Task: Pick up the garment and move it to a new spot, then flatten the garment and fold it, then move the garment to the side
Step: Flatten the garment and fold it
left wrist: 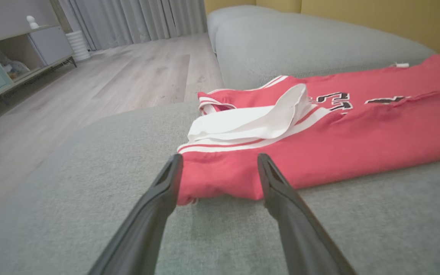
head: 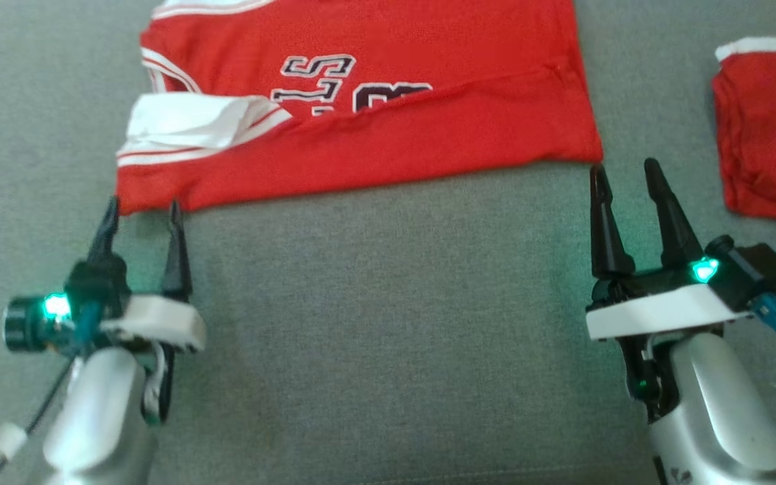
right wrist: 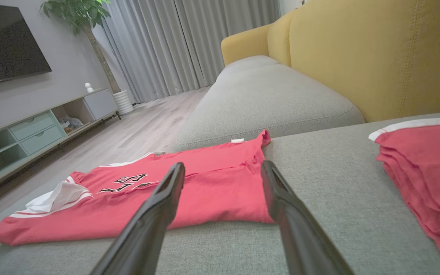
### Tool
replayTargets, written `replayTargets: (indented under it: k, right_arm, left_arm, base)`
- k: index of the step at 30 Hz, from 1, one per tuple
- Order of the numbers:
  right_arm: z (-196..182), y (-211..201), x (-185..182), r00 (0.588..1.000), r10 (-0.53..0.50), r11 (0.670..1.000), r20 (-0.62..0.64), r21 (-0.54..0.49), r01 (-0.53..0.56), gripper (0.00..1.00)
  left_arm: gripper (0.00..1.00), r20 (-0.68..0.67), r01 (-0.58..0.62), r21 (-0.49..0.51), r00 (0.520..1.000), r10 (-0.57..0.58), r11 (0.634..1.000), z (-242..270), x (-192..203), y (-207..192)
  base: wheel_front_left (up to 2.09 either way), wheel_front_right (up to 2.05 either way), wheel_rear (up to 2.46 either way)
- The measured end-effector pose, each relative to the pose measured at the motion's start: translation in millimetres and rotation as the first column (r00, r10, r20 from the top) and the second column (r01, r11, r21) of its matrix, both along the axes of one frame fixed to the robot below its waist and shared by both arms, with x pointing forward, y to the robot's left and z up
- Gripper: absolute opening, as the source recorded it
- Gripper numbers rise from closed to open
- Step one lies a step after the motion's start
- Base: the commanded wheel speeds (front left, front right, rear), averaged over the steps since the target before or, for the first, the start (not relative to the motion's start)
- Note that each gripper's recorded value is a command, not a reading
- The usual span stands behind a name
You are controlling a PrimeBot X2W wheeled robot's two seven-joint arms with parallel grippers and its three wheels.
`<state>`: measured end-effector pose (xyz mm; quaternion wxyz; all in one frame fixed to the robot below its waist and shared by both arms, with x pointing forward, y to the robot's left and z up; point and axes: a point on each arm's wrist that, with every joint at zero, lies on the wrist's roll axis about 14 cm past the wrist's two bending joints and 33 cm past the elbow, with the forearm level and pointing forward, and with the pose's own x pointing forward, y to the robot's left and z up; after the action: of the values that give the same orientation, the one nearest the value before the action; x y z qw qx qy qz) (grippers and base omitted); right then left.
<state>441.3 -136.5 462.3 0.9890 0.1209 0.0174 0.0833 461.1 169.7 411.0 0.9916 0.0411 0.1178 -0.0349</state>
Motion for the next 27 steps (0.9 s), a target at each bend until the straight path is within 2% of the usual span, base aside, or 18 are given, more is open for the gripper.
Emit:
replayTargets:
  k: [9, 17, 18, 19, 23, 27]
  right_arm:
    - [-25, -3, 6, 0.998, -0.005, 1.000, -0.058, -0.007, 0.005, 1.00]
    - [-19, -9, 9, 0.999, -0.024, 1.000, -0.037, 0.008, 0.024, 1.00]
    - [-15, -9, 11, 0.999, -0.023, 1.000, -0.026, 0.008, 0.023, 1.00]
    - [-12, -9, 12, 1.000, -0.022, 1.000, -0.016, 0.009, 0.022, 1.00]
    - [-9, -8, 14, 1.000, -0.018, 1.000, -0.009, 0.000, 0.018, 1.00]
    - [-22, -9, 21, 0.996, -0.006, 0.999, -0.093, -0.043, 0.002, 1.00]
  left_arm:
    - [1.00, -0.109, -0.034, 0.050, 0.993, 0.040, 0.998, -40, 36, 16]
    - [1.00, -0.202, -0.018, 0.073, 0.979, 0.032, 0.997, -62, 45, 19]
    - [0.79, -0.224, -0.009, 0.064, 0.974, 0.023, 0.998, -63, 45, 18]
    - [0.00, -0.232, -0.001, 0.058, 0.973, 0.014, 0.998, -63, 46, 17]
    - [0.00, -0.198, 0.013, 0.051, 0.980, -0.003, 0.999, -55, 49, 13]
    - [0.00, -0.103, 0.018, 0.035, 0.995, -0.014, 0.999, -35, 53, 9]
  base:
    - [0.00, 0.00, 0.00]
    - [0.00, 0.00, 0.00]
    - [0.00, 0.00, 0.00]
    - [0.00, 0.00, 0.00]
    - [0.00, 0.00, 0.00]
    - [0.00, 0.00, 0.00]
